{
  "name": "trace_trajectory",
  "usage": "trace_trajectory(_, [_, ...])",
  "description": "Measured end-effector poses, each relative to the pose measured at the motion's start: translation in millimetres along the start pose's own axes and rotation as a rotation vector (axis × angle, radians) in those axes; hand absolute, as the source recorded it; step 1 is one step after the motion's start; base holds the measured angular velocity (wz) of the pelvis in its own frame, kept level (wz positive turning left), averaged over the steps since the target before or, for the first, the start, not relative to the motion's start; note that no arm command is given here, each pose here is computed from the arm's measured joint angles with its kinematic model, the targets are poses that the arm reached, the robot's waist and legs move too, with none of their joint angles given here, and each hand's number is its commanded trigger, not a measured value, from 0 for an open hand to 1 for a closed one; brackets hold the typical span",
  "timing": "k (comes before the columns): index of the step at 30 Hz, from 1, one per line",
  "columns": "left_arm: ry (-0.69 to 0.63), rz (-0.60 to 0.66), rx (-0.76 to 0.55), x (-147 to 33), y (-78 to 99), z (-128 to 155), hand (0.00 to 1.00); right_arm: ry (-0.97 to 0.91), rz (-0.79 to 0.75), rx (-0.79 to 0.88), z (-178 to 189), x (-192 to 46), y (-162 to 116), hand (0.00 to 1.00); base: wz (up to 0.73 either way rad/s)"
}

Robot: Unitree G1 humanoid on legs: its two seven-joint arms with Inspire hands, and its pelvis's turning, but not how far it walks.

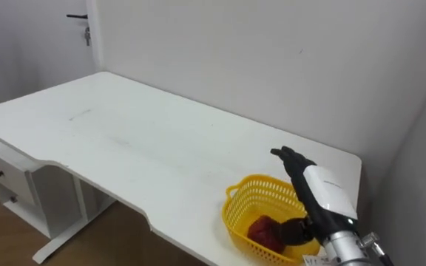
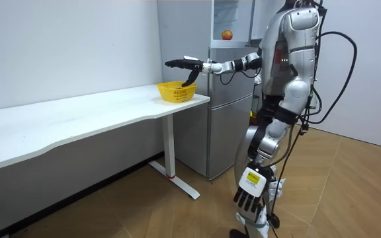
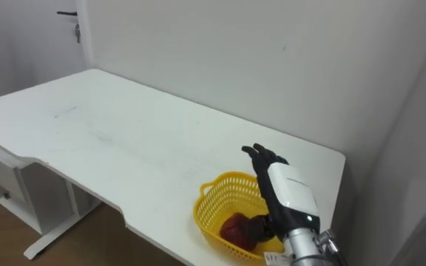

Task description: Retrieve from the upper fridge

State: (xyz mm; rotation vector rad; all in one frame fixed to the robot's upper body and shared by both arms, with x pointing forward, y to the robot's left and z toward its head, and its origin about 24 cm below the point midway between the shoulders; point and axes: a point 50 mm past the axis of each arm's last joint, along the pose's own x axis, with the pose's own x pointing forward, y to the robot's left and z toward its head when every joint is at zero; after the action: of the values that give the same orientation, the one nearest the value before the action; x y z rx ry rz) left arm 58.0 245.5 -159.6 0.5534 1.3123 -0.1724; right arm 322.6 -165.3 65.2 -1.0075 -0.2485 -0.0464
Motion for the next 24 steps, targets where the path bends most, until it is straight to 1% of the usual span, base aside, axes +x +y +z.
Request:
trace_trajectory(3, [0.007,-0.007,-0.002,-0.4,-3.1,-3,0.0,0.006,-0.022,0.028,-1,1,-4,0.0,0.0])
trace_trajectory(5, [0.018,-0.005,-0.004,-1.2,-5.0,-7,0.0,0.02,-0.072,0.094,1,3,-9,0.0,-0.05])
trace_trajectory(9, [0.022,0.005,-0.008,-1.4,-5.0,-9,0.0,0.015,-0.152,0.131,3,6,-22,0.0,-0.14])
trace_trajectory(14, [0.019,0.01,-0.016,-1.4,-4.5,-8,0.0,-0.056,-0.231,0.187,20,9,-33,0.0,-0.2])
trace_trajectory(17, [0.012,0.026,-0.029,-1.3,-4.5,-7,0.0,-0.078,-0.281,0.288,30,9,-37,0.0,-0.14])
trace_trajectory(20, [0.002,0.025,-0.034,-1.5,-5.4,-8,0.0,-0.115,-0.325,0.325,39,9,-47,0.0,-0.18])
trace_trajectory(24, [0.007,0.032,-0.048,-1.3,-6.5,-10,0.0,-0.203,-0.44,0.384,54,6,-67,0.0,-0.18])
